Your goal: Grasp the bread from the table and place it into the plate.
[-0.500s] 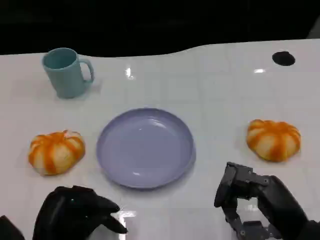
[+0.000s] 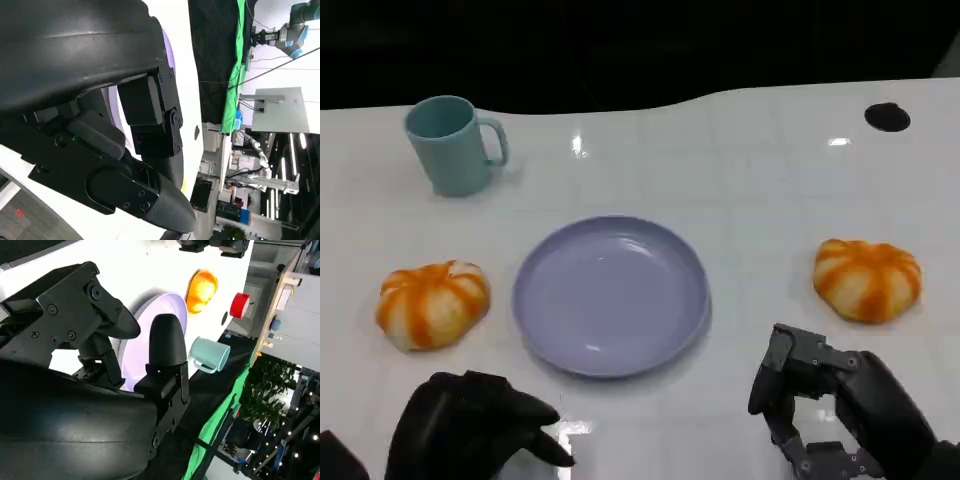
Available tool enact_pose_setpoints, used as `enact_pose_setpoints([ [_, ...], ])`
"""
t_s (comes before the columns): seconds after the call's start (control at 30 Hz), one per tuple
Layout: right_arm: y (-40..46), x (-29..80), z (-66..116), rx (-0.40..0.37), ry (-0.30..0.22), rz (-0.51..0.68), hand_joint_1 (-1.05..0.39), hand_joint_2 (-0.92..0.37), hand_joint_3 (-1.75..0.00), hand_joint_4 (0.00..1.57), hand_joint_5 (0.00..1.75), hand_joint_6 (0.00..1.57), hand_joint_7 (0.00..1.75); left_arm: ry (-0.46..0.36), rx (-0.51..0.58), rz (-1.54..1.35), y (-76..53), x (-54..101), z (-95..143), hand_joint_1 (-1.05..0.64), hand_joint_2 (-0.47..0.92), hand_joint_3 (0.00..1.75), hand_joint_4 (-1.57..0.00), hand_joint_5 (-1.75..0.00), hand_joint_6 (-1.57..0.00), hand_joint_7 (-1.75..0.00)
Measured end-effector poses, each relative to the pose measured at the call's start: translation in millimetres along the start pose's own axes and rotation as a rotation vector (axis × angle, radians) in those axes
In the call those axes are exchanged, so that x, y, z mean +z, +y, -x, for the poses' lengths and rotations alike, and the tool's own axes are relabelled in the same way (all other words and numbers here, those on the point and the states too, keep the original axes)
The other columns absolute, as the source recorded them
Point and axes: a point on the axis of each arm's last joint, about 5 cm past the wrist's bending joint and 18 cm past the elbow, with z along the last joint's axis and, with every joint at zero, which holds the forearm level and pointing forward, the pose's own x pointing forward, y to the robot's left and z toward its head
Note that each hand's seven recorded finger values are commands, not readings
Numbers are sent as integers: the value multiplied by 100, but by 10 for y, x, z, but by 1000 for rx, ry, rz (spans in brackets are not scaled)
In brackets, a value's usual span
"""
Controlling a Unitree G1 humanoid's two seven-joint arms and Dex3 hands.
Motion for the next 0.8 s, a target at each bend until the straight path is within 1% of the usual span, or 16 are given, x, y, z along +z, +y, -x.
enact_pose_setpoints([
  [0.37,-1,0,0,0,0,0,-1,-47,-127,74,175,62,155,0,0,0,1,0,0,-105,78,0,-157,-37,-157,-14],
  [0.47,-1,-1,0,-1,0,0,0,-54,-115,71,174,65,142,0,0,-1,3,2,1,-105,78,0,-157,-36,-157,-13],
  [0.5,-3,-3,0,-2,0,-2,1,-56,-111,70,172,66,138,0,0,-1,4,2,0,-105,78,0,-157,-36,-157,-13],
  [0.57,-7,-10,-3,-8,0,-13,1,-59,-104,67,162,66,129,1,0,0,5,0,-6,-105,78,0,-157,-36,-157,-13],
  [0.6,-7,-10,-6,-15,-3,-25,1,-60,-97,64,153,63,121,0,-1,0,6,1,-11,-105,78,0,-157,-36,-157,-13],
  [0.63,-7,-10,-9,-20,-7,-39,1,-61,-93,63,149,63,117,0,-2,0,7,0,-18,-105,79,0,-157,-36,-157,-13],
  [0.73,-22,-3,-39,-26,-20,-50,0,-61,-82,56,139,55,108,-2,-3,-1,11,-1,-38,-105,79,0,-157,-36,-157,-13],
  [0.77,-31,1,-51,-28,-28,-48,-1,-62,-77,55,135,53,105,-3,-3,-1,12,-2,-43,-105,79,0,-157,-36,-157,-13],
  [0.8,-42,6,-62,-30,-38,-43,-2,-66,-66,53,127,50,100,-2,-3,-1,13,-3,-46,-105,78,0,-157,-36,-157,-13],
])
